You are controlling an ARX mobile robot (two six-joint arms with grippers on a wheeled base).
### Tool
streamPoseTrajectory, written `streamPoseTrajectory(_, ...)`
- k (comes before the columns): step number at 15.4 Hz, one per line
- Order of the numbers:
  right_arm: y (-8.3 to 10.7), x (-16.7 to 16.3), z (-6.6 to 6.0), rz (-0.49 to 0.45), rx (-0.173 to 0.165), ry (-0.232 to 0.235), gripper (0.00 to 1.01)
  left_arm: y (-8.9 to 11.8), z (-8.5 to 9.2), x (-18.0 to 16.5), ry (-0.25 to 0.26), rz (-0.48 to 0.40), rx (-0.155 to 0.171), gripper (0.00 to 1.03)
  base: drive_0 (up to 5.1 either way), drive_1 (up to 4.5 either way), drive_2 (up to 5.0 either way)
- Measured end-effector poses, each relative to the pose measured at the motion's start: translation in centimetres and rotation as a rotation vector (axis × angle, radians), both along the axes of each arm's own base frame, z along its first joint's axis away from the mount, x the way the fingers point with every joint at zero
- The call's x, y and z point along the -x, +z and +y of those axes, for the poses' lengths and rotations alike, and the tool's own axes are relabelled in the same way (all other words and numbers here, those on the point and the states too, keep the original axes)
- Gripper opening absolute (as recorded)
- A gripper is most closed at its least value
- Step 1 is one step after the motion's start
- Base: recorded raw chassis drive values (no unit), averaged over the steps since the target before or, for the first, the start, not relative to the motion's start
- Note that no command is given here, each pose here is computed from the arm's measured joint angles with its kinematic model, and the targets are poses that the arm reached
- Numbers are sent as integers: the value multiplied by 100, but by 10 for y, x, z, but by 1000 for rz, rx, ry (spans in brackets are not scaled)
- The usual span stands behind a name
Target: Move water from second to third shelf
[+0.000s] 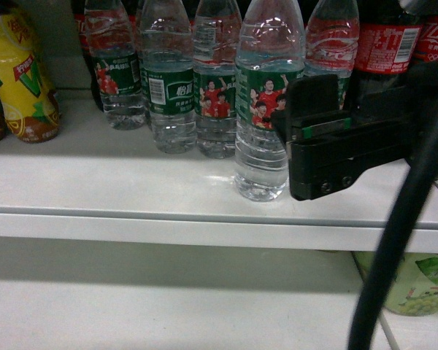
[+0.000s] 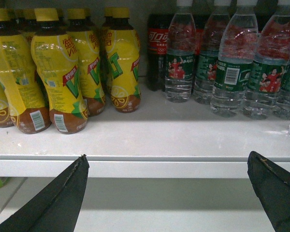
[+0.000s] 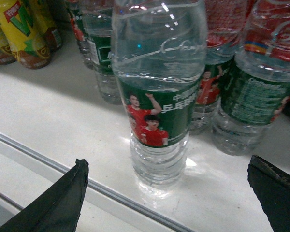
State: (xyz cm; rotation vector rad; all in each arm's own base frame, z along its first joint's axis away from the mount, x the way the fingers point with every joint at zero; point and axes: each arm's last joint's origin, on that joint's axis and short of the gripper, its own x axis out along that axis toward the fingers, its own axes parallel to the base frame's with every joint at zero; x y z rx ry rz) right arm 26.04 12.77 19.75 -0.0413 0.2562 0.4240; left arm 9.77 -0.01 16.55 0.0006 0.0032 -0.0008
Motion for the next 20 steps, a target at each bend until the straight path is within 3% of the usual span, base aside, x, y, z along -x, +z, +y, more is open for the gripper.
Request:
streamPoseTrajectory(3, 1, -15, 11, 40, -21, 10, 98, 0, 0, 0, 0, 0, 0, 98, 0, 0, 0)
streamPoseTrajectory(9, 9, -43, 25, 122, -100, -2, 98, 0, 0, 0, 0, 0, 0, 98, 0, 0, 0)
streamPoseTrajectory(19, 3, -77, 42, 153, -94, -71, 98, 0, 0, 0, 0, 0, 0, 98, 0, 0, 0)
streamPoseTrajectory(20, 3, -78, 43, 155, -96, -80, 93, 0, 0, 0, 0, 0, 0, 98, 0, 0, 0)
